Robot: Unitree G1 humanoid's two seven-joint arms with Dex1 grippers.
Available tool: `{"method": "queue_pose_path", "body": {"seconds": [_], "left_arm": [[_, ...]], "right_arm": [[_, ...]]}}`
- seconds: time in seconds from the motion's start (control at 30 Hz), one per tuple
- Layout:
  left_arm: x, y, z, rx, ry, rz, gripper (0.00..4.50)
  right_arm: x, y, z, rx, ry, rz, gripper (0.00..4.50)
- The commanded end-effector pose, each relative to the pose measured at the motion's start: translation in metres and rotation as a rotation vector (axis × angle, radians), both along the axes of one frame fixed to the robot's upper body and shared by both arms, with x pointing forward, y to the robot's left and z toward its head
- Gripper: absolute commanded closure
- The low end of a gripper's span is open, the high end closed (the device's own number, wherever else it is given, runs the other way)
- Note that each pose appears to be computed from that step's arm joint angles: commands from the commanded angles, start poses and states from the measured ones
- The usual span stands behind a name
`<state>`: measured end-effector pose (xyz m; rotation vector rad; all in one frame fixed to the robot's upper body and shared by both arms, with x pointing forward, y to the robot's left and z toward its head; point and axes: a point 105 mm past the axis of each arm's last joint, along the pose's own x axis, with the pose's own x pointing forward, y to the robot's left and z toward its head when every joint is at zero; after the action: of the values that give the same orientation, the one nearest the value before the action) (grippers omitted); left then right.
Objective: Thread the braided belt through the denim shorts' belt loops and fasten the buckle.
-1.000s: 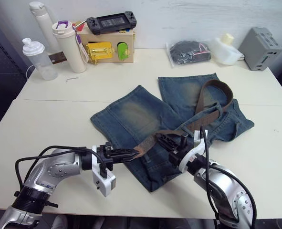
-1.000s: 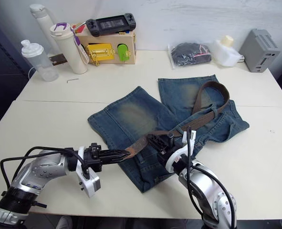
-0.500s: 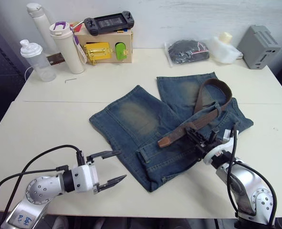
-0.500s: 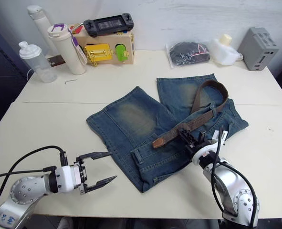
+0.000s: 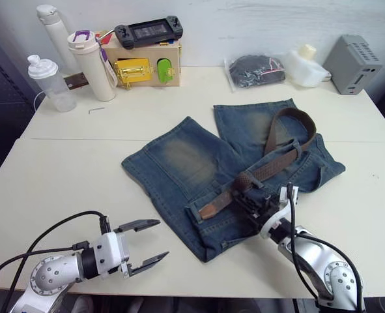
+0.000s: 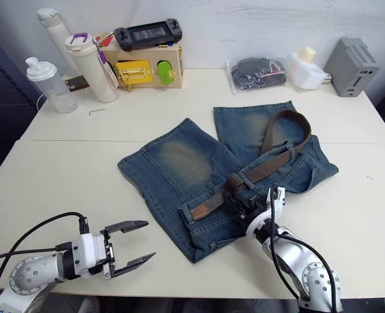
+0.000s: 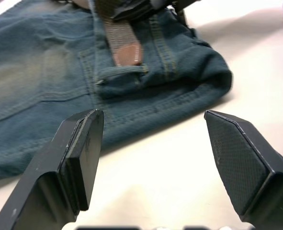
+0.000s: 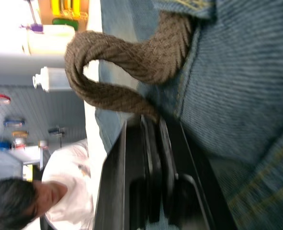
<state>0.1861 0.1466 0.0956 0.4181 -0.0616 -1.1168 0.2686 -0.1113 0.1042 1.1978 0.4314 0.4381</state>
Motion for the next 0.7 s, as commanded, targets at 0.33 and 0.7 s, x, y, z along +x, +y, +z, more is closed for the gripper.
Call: {"method": "queue_pose_path", "body": {"seconds": [0.33, 0.7], "left_arm": [[-0.002, 0.016, -0.019, 0.026, -0.047, -0.006, 0.79], [0.004, 0.004, -0.005, 0.025, -0.068, -0.040, 0.79]], "right_arm": [[-0.013, 0.047, -0.001, -0.157, -0.095, 0.162, 4.50], [0.006, 0.039, 0.040, -0.193, -0.270, 0.074, 4.50]]}}
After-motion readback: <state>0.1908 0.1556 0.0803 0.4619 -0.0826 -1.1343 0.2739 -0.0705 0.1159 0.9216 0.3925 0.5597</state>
